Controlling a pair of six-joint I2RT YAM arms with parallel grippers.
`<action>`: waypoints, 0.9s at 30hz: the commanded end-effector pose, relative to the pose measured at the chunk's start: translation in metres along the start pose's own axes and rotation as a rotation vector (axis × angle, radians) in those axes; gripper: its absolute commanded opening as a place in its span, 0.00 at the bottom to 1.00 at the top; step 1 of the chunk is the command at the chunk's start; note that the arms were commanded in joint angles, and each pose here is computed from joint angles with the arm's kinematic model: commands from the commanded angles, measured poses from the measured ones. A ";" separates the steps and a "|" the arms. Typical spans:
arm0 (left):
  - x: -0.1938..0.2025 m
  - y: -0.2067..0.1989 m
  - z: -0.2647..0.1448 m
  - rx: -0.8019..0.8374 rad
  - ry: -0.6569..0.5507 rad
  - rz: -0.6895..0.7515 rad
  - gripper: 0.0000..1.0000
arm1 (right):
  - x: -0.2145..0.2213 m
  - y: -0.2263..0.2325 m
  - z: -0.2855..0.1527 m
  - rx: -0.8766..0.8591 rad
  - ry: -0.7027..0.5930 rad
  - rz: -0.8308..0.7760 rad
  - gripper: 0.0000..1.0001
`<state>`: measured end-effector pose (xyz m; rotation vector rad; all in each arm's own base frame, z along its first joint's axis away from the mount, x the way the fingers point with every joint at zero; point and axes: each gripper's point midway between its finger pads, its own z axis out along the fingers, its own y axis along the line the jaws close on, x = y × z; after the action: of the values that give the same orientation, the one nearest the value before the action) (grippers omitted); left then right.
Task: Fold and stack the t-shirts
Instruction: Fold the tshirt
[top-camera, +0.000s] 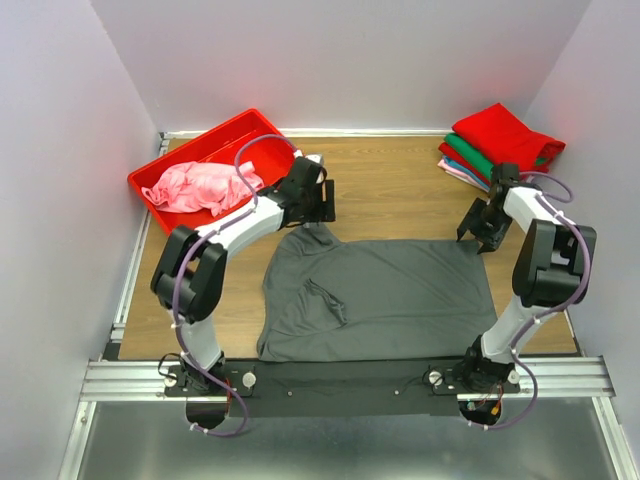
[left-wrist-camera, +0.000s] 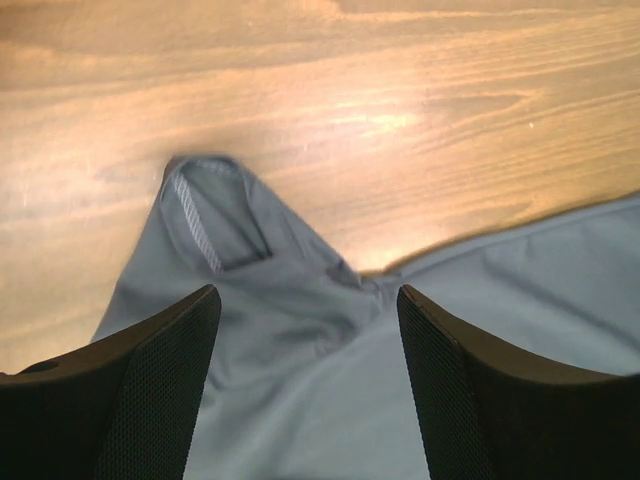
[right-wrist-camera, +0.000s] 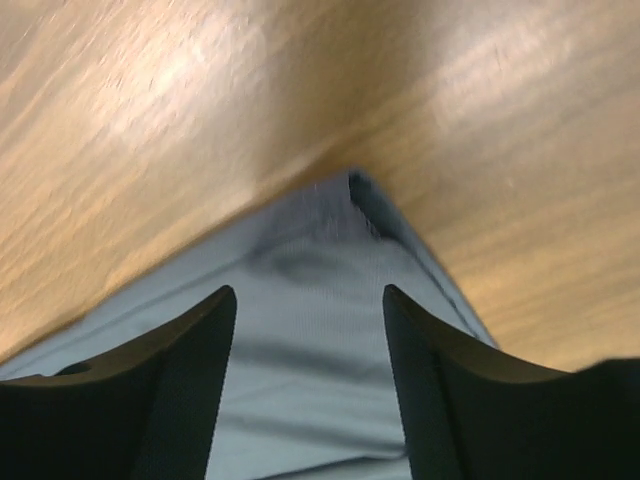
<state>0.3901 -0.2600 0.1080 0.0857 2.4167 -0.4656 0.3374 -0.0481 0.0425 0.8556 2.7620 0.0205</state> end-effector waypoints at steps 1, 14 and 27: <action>-0.009 0.005 0.018 -0.037 0.013 0.056 0.79 | -0.022 0.003 0.010 0.015 -0.047 -0.024 0.66; 0.019 0.005 0.047 -0.006 0.111 0.058 0.75 | -0.013 -0.005 0.028 0.047 -0.008 -0.026 0.61; 0.049 -0.007 0.065 0.066 0.198 0.065 0.74 | -0.012 -0.010 0.026 0.053 -0.012 -0.024 0.59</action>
<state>0.3977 -0.2798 0.0389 0.1916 2.5701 -0.4704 0.3492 -0.0570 0.0231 0.8317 2.7768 -0.0225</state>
